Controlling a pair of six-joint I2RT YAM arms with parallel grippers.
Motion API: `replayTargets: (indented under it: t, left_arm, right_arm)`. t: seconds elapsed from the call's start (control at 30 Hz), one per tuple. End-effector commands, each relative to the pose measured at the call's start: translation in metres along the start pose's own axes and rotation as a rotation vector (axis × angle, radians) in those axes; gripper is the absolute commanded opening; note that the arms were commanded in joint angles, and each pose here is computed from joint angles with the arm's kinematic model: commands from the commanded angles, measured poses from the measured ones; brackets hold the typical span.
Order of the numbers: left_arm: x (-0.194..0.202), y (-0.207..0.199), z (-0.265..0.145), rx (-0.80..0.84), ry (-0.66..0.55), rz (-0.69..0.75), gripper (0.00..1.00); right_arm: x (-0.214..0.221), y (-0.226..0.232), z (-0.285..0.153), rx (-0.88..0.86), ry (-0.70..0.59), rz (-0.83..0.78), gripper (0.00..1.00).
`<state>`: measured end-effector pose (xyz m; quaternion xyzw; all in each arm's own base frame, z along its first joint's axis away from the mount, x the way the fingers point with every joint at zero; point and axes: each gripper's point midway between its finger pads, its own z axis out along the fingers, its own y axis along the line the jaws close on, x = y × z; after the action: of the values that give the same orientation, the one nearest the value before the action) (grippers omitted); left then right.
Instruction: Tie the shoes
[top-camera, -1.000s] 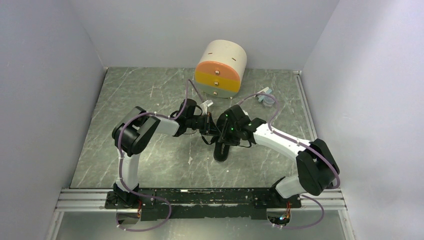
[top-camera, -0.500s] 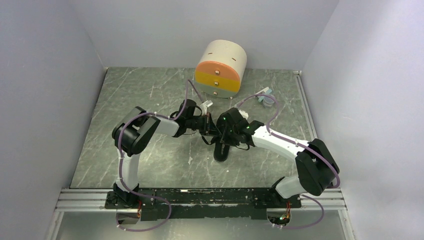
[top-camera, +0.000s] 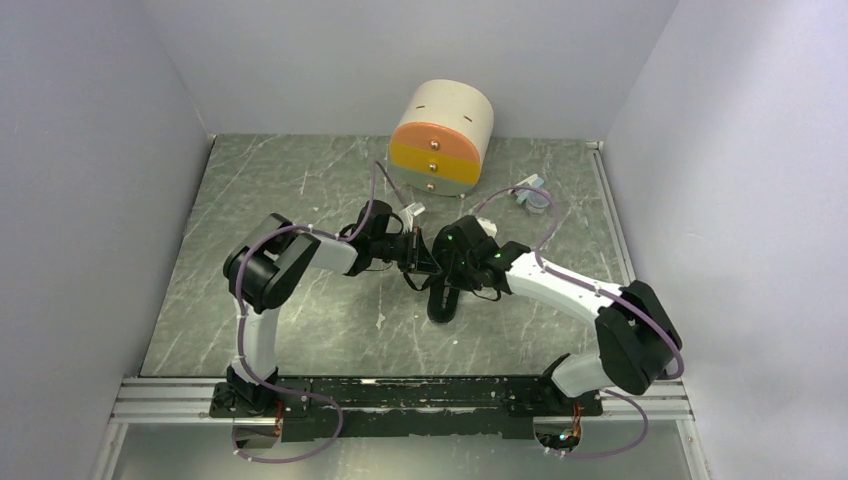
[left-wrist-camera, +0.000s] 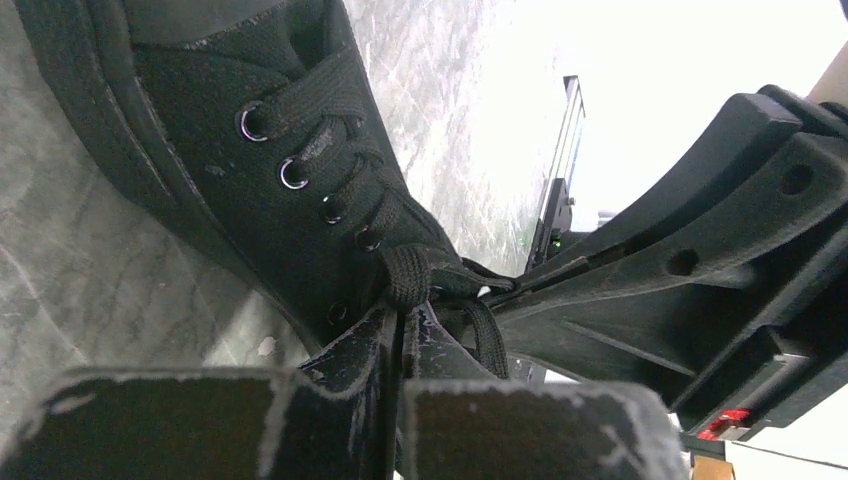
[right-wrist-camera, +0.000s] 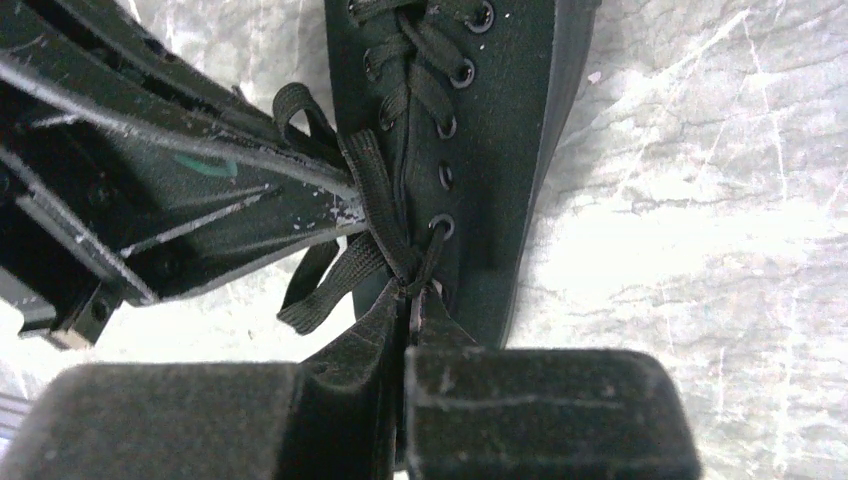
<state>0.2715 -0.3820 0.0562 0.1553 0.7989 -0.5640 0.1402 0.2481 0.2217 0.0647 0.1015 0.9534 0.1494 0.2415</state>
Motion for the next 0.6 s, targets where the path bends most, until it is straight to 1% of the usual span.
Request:
replayTargets:
  t: [0.0, 0.13, 0.23, 0.27, 0.3, 0.33, 0.4, 0.43, 0.47, 0.5, 0.57]
  left_arm:
    - [-0.001, -0.006, -0.004, -0.025, 0.013, 0.039, 0.07]
    - [-0.004, -0.007, -0.009, -0.062, 0.010, 0.072, 0.24]
    - [-0.006, -0.011, -0.017, -0.089, 0.017, 0.113, 0.35]
    - [-0.006, -0.011, -0.022, -0.102, 0.023, 0.131, 0.39]
    - [-0.005, -0.010, -0.028, -0.122, 0.030, 0.148, 0.52]
    - [-0.005, -0.008, -0.035, -0.150, 0.036, 0.165, 0.61]
    - [-0.007, -0.001, -0.052, -0.219, 0.034, 0.193, 0.63]
    - [-0.009, 0.002, -0.061, -0.260, 0.025, 0.207, 0.71]
    - [-0.014, 0.007, -0.070, -0.311, 0.004, 0.223, 0.87]
    - [-0.014, 0.011, -0.080, -0.366, 0.001, 0.239, 0.95]
    - [-0.018, 0.023, -0.098, -0.490, -0.029, 0.306, 0.97]
  right_arm:
    - [0.003, -0.001, -0.027, -0.041, 0.022, -0.107, 0.00]
    - [0.032, -0.016, -0.045, -0.066, 0.185, -0.189, 0.00]
    - [0.043, -0.028, -0.052, -0.052, 0.259, -0.233, 0.00]
    - [0.041, -0.030, -0.054, -0.048, 0.257, -0.242, 0.00]
    - [0.039, -0.033, -0.055, -0.047, 0.249, -0.247, 0.00]
    - [0.035, -0.037, -0.057, -0.044, 0.239, -0.248, 0.00]
    - [0.029, -0.047, -0.058, -0.034, 0.231, -0.244, 0.00]
    - [0.025, -0.054, -0.058, -0.022, 0.226, -0.241, 0.00]
    - [0.020, -0.058, -0.059, -0.015, 0.218, -0.238, 0.00]
    - [0.016, -0.063, -0.060, -0.005, 0.213, -0.233, 0.00]
    - [0.011, -0.069, -0.061, 0.000, 0.198, -0.228, 0.00]
